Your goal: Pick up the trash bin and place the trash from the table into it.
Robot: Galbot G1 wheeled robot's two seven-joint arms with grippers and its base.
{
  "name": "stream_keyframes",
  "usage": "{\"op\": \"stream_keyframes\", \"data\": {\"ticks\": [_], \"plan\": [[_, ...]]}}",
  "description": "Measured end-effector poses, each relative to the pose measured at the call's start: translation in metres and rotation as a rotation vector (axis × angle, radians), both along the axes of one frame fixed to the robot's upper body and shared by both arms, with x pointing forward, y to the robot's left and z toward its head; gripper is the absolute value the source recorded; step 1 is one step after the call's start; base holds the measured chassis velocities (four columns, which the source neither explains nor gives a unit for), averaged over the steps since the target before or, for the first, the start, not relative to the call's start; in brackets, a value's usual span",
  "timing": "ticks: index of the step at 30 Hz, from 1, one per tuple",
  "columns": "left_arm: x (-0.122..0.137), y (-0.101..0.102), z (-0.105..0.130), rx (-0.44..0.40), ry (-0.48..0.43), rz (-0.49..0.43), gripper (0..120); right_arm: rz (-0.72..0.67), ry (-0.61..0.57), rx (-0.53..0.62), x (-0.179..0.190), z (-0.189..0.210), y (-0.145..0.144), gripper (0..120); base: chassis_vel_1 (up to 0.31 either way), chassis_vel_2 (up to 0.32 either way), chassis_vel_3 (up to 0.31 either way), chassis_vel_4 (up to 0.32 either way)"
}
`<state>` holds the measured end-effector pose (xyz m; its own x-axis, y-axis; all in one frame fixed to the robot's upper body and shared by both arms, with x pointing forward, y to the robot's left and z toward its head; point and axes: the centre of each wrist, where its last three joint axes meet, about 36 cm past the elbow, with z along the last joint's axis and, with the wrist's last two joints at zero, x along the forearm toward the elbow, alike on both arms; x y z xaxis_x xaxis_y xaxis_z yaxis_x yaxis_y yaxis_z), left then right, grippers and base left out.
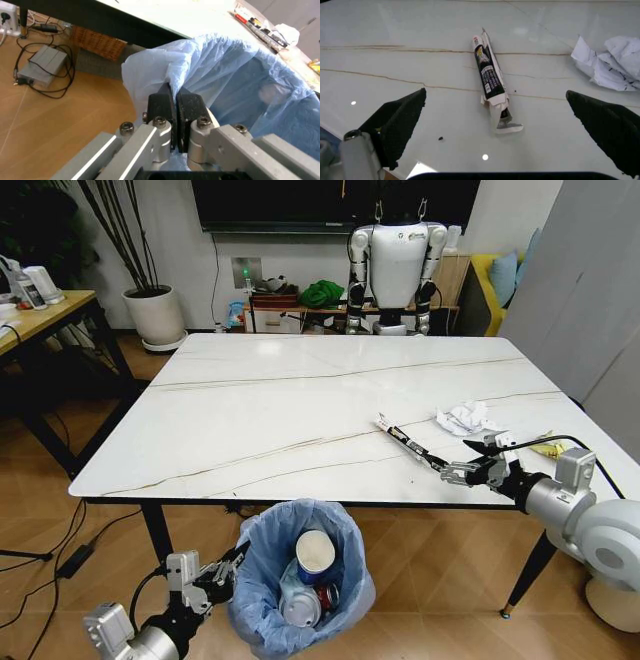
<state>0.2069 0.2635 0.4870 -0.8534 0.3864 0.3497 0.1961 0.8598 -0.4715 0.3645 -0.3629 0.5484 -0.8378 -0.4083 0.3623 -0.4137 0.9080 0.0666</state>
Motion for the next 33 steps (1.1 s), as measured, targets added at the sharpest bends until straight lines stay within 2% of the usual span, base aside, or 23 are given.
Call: {"op": "stream_keyframes", "data": {"ticks": [5,33], "plan": [[0.001,0.001,-0.003,0.0,0.004,0.006,0,0.008,0.034,0.042,0.012,-0.009,0.004,100,0.0,0.0,0.0,0.0],[0.005,0.005,-0.004,0.003,0.003,0.021,0,0.026,0.082,0.09,0.056,-0.035,0.013,100,0.0,0.0,0.0,0.0]]}}
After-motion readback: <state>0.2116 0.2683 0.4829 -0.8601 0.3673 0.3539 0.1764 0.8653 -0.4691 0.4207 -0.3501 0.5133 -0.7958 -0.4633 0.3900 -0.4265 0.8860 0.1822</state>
